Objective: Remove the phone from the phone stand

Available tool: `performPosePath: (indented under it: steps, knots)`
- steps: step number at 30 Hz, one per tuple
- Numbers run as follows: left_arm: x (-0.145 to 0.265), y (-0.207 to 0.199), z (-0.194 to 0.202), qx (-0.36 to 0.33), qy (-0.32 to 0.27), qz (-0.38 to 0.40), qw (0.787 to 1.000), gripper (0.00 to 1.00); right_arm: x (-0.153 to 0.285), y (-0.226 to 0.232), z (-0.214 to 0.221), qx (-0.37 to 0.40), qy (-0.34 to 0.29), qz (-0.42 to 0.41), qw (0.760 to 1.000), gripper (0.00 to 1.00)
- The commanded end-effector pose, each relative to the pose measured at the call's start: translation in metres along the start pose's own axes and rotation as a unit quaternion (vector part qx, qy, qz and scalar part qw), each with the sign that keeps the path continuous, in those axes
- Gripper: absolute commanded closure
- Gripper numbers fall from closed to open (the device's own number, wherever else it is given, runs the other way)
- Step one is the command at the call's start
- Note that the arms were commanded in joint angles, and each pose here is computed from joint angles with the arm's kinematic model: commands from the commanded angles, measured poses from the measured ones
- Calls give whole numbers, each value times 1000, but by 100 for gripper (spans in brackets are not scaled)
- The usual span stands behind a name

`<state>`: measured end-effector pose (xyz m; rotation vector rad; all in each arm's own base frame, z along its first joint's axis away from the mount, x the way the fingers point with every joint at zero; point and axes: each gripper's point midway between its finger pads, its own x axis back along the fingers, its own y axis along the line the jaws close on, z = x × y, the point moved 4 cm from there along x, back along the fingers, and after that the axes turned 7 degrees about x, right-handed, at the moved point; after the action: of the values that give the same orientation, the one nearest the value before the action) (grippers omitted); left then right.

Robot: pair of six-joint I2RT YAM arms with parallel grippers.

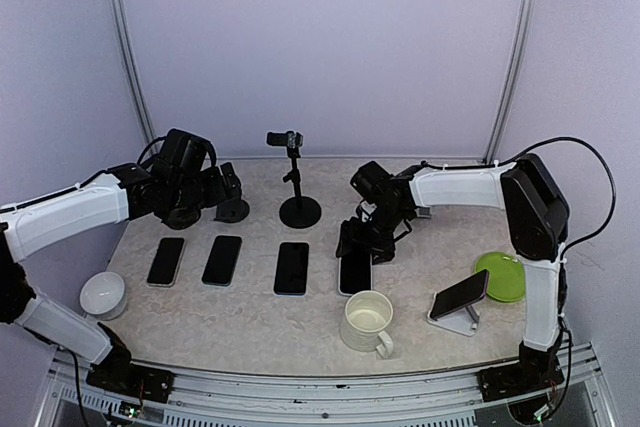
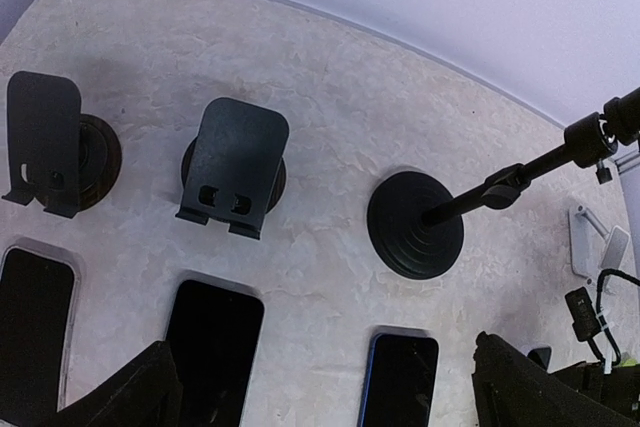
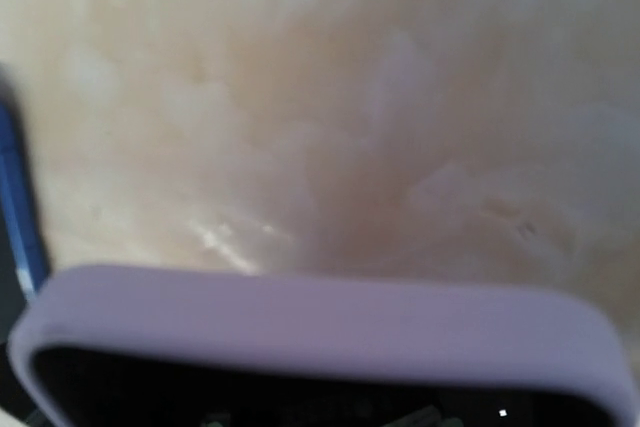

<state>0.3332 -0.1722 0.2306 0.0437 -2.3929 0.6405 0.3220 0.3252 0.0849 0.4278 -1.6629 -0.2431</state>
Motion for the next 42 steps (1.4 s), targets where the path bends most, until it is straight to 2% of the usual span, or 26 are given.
performPosePath:
  steps: [1, 6, 10, 20, 26, 34, 42]
  knots:
    - [10, 5, -1, 3, -8, -4, 1000, 1, -13, 2, 4, -7, 10, -6, 1000, 43]
    - [12, 10, 1, -1, -9, -11, 1000, 1, -20, -4, 5, -15, 16, 10, 1000, 37]
    - [12, 13, -1, -5, -12, -16, 1000, 1, -24, -10, 10, -20, 24, 18, 999, 26]
    - [12, 27, -4, -2, -16, -29, 999, 1, -25, -10, 14, -40, 31, 15, 999, 7]
    - [14, 29, -6, -2, -19, -30, 999, 1, -18, -5, 13, -41, 26, 9, 999, 1]
    - [17, 24, -14, -2, -28, -20, 999, 1, 17, 13, -6, -7, -34, -14, 999, 0]
    - [19, 16, -28, -5, -42, -7, 999, 1, 74, 30, -36, 66, -136, -37, 988, 0]
